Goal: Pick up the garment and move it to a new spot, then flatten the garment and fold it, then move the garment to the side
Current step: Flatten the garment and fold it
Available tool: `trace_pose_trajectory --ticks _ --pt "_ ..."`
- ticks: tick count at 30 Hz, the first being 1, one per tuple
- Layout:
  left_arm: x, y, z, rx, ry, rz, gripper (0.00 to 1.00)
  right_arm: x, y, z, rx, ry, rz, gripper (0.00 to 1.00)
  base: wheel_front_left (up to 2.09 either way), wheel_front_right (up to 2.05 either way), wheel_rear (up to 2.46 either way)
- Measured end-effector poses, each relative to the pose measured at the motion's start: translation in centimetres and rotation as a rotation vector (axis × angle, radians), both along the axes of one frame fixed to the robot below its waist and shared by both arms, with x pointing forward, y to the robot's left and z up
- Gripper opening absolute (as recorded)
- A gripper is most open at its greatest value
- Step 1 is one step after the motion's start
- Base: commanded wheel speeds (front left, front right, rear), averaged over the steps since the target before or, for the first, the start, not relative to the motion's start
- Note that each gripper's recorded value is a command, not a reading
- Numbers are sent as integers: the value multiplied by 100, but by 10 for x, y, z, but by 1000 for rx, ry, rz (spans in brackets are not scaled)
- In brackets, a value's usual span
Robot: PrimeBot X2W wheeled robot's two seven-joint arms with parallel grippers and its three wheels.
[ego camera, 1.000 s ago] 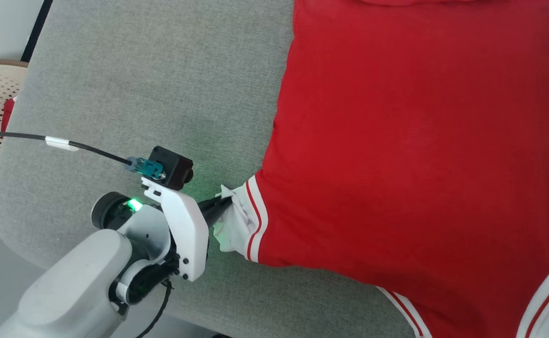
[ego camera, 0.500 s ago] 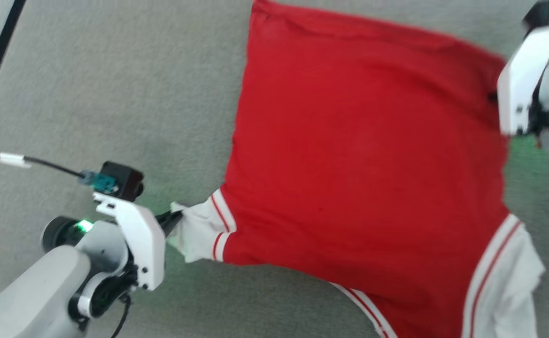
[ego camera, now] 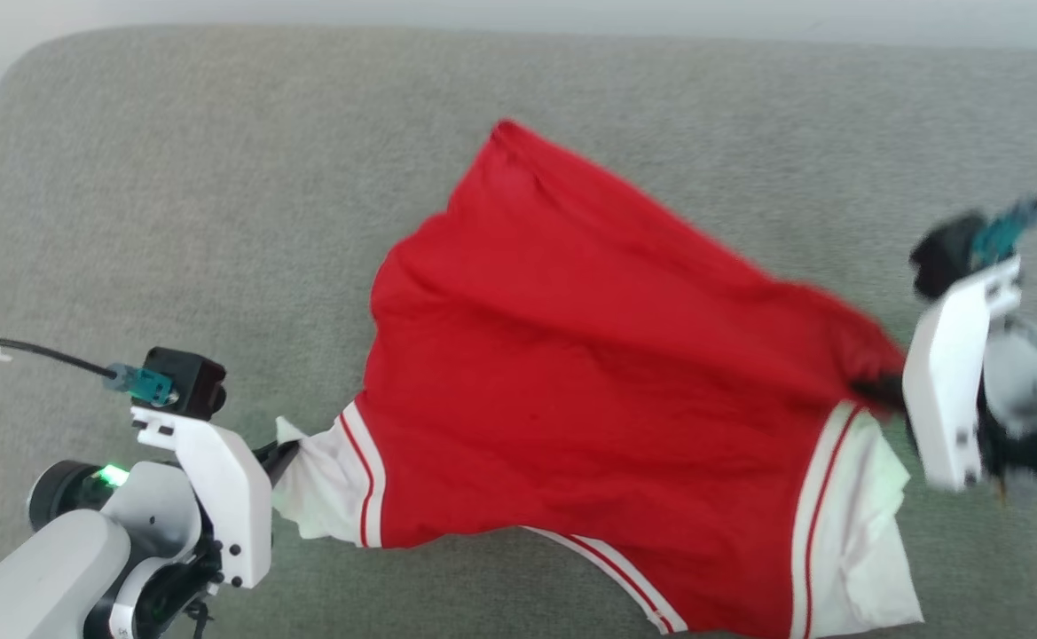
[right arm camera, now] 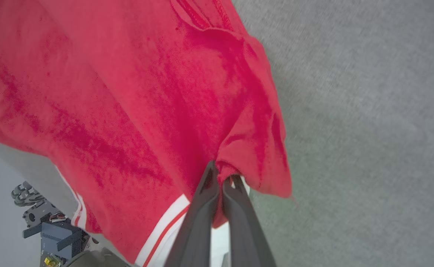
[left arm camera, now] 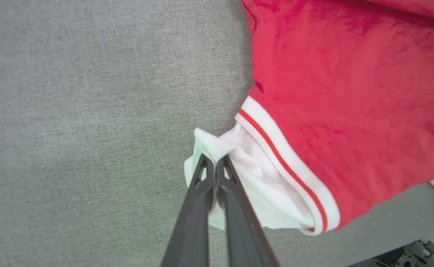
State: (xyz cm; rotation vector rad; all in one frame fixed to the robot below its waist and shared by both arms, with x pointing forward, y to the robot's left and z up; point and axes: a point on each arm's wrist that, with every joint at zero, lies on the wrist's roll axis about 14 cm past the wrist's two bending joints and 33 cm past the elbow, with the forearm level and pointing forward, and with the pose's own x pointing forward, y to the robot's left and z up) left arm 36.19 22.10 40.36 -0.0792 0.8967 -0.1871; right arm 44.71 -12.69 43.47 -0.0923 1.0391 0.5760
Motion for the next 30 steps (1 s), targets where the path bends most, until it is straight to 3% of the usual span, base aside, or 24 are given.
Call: trace_pose_trajectory --ticks 8,14,15,16,17,18,19,25,30 --pt "-2 -9 9 -10 -25 -18 0 -78 -7 5 31 69 -18 0 0 0 0" --pt "-4 -13 9 -19 -26 -23 0 -126 -5 -18 54 167 -87 0 0 0 0" --pt "-4 -14 8 -21 -24 -23 0 -126 -5 -22 52 164 -101 4 0 0 0" --pt "-4 -15 7 -23 -21 -23 0 -124 -7 -26 43 148 -110 40 0 0 0" --pt "-4 -15 6 -23 -17 -23 0 -121 -8 -30 45 134 -129 51 0 0 0" --pt "-3 -16 5 -25 -15 -24 0 -119 -10 -36 45 132 -147 91 0 0 0" --pt "-3 -17 4 -28 -14 -27 0 -117 -13 -43 32 123 -161 100 0 0 0" --pt "-3 -20 0 -38 -12 -31 0 -106 -20 -55 17 84 -184 100 0 0 0" --pt "-4 -20 1 -40 -20 -31 0 -93 -18 -34 46 16 -167 100 0 0 0"
